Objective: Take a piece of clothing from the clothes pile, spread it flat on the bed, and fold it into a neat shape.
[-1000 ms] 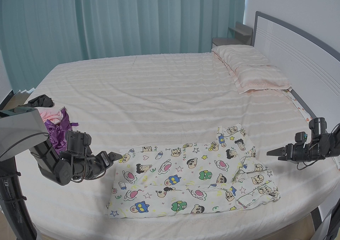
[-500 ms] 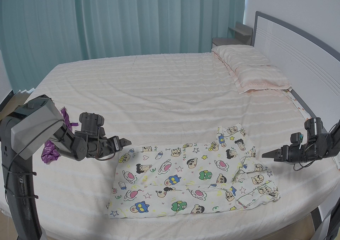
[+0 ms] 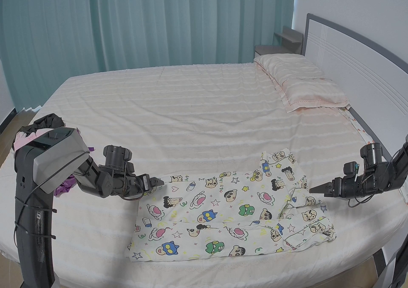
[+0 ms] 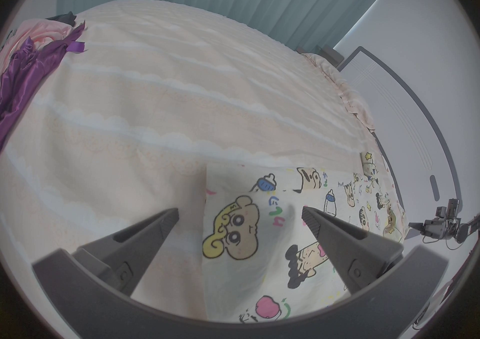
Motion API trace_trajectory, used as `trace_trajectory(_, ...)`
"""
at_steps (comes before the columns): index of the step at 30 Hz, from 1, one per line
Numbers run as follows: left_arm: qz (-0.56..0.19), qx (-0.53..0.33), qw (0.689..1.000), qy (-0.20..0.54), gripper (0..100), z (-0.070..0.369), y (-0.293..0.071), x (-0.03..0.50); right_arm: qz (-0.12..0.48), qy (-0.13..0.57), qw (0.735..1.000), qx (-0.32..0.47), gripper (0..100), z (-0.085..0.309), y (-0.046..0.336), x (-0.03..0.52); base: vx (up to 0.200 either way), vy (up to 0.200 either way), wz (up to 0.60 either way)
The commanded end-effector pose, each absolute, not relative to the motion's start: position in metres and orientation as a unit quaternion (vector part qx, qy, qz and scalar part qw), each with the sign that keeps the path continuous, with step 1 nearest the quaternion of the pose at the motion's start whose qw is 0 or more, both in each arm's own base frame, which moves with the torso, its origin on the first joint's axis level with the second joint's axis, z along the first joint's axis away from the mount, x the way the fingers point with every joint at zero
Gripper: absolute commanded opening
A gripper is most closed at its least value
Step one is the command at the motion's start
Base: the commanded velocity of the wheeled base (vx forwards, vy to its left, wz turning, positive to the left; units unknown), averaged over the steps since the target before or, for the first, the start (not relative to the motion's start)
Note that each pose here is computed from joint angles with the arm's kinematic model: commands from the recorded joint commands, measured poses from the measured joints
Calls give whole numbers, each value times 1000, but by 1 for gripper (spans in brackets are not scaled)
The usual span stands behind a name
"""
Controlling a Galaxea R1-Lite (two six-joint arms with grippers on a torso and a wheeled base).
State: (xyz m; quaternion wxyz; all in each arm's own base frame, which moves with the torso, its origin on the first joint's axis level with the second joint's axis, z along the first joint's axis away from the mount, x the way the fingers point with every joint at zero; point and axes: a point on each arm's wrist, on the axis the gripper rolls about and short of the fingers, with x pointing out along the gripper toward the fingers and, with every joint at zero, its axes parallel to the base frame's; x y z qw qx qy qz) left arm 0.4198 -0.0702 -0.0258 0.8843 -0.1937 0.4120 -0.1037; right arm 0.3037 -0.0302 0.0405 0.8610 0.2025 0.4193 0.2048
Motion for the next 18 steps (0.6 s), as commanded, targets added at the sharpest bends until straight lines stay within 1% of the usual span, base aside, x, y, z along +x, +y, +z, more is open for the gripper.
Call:
trace_trajectory(1,-107,-196,887,404,100,-22,-72,422,205,420,861,203,100,40,-30,304,0,0,0)
trace_trajectory(7,-118,-195,886,403,100,-16,-82,418,205,424,859,204,100,37,-30,304,0,0,0)
trace_trajectory(17,-116,-198,889,397,100,-16,-82,423,204,424,858,204,100,37,-30,304,0,0,0)
trace_trajectory(18,-116,-198,889,397,0,-16,-82,423,204,424,858,204,100,37,-30,304,0,0,0)
